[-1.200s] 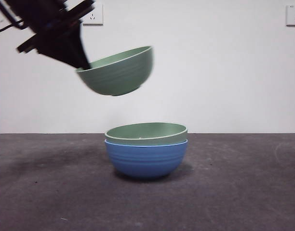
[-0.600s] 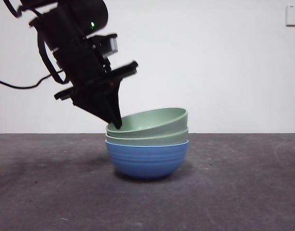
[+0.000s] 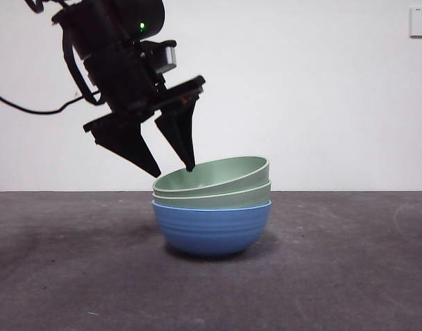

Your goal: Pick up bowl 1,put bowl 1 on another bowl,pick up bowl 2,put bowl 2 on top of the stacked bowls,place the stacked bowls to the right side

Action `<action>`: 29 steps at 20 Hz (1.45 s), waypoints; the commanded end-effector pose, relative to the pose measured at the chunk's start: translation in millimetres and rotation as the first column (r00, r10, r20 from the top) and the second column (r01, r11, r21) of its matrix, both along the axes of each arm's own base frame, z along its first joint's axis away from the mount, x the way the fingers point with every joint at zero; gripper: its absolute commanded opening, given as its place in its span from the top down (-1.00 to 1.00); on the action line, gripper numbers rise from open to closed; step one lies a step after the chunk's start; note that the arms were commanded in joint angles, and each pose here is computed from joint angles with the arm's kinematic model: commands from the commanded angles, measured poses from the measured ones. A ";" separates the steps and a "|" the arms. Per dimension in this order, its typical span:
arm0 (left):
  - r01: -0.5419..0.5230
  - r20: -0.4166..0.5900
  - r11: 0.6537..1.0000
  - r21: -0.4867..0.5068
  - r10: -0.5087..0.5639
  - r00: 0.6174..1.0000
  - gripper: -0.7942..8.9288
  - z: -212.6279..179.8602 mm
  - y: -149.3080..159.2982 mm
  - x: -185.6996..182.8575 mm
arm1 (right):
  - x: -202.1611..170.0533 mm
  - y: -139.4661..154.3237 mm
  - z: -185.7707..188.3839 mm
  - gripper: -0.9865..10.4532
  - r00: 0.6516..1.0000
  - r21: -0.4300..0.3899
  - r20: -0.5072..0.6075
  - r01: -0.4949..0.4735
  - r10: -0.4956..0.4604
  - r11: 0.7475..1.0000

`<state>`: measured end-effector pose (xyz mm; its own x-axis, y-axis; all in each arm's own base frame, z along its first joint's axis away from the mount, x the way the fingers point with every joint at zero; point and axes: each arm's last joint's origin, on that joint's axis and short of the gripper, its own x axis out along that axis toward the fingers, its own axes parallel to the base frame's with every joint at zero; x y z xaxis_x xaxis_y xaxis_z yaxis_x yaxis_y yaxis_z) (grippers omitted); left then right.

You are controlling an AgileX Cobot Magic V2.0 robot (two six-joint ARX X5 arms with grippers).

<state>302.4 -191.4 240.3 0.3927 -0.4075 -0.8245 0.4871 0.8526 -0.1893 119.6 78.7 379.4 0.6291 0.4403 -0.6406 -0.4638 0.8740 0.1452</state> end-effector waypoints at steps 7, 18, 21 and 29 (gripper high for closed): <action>0.054 -0.020 0.997 0.062 -0.053 0.998 0.19 61.1 4.2 -8.4 | 21.5 14.2 -12.8 -0.01 0.997 -0.048 -0.073 -0.003 0.000 0.999; 0.088 0.175 0.996 -0.008 -0.086 0.981 0.19 166.6 54.5 -89.2 | 134.2 88.4 -102.6 -0.01 0.960 -0.059 -0.278 -0.055 0.036 0.997; 0.091 0.201 0.996 -0.022 -0.084 0.976 0.19 179.4 67.3 -109.9 | 159.8 98.3 -140.7 0.00 0.932 -0.060 -0.362 -0.039 0.015 0.997; 0.090 0.229 0.995 -0.038 -0.079 0.970 0.19 191.1 81.2 -132.3 | 185.7 101.8 -189.7 0.19 0.864 0.006 -0.502 -0.015 0.017 1.000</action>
